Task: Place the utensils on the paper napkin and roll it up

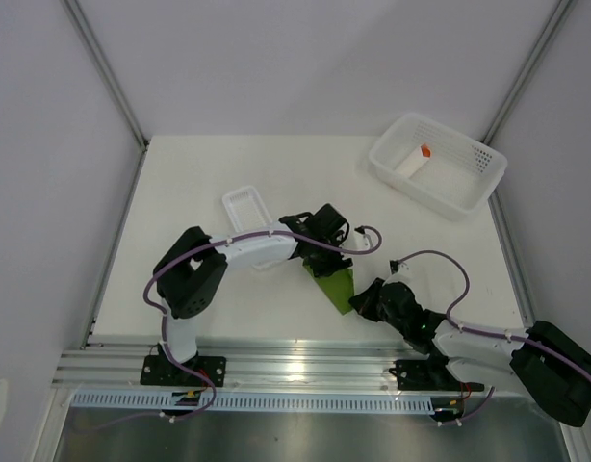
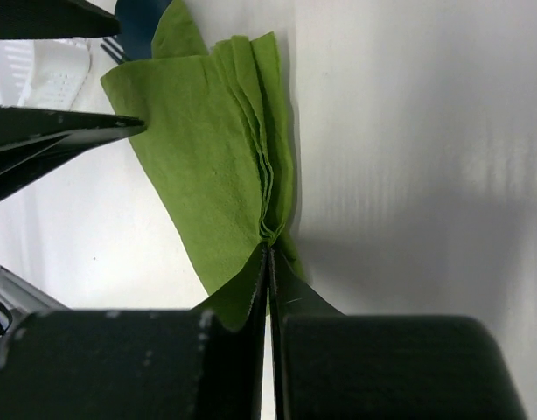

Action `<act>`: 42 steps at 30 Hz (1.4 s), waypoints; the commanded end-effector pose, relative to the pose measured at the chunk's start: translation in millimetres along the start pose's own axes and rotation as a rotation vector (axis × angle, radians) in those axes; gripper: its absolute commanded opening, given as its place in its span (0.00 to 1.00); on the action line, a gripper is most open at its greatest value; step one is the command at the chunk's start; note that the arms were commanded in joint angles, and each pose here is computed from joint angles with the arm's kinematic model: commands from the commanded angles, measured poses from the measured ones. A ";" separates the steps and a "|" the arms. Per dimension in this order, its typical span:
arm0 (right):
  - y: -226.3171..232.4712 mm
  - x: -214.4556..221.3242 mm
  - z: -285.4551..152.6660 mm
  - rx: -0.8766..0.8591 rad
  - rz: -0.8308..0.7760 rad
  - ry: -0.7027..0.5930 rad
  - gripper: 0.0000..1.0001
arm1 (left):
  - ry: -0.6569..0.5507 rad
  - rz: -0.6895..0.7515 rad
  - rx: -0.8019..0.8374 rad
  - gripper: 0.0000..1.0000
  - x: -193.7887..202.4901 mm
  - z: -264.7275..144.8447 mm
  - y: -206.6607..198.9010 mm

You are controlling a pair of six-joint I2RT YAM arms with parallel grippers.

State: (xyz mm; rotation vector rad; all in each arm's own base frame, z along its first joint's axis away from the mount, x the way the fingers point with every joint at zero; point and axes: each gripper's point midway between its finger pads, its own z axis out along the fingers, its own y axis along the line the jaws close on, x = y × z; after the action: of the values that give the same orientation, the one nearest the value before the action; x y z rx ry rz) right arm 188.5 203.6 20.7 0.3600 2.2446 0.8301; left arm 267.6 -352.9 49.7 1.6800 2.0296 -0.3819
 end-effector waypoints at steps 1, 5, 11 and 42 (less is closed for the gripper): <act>0.7 -1.4 -1.6 0.018 0.048 -0.030 0.00 | 0.008 -0.034 0.047 0.51 4.9 6.2 -8.3; 1.7 -0.8 -2.5 0.011 0.049 -0.032 0.00 | 0.033 -0.043 0.048 0.48 12.6 15.8 -8.5; 6.0 -0.9 -2.4 -0.008 0.029 -0.028 0.11 | 0.029 -0.051 0.043 0.45 9.1 25.2 -4.8; -1.5 -3.0 39.4 -0.003 0.039 0.086 0.35 | 0.044 -0.039 0.043 0.45 12.6 27.7 -4.1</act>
State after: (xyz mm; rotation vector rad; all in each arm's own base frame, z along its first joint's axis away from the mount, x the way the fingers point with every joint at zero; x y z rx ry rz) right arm 235.8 228.2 25.2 0.3708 2.2147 0.9364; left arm 265.1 -355.6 23.1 1.6905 2.0967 -0.4086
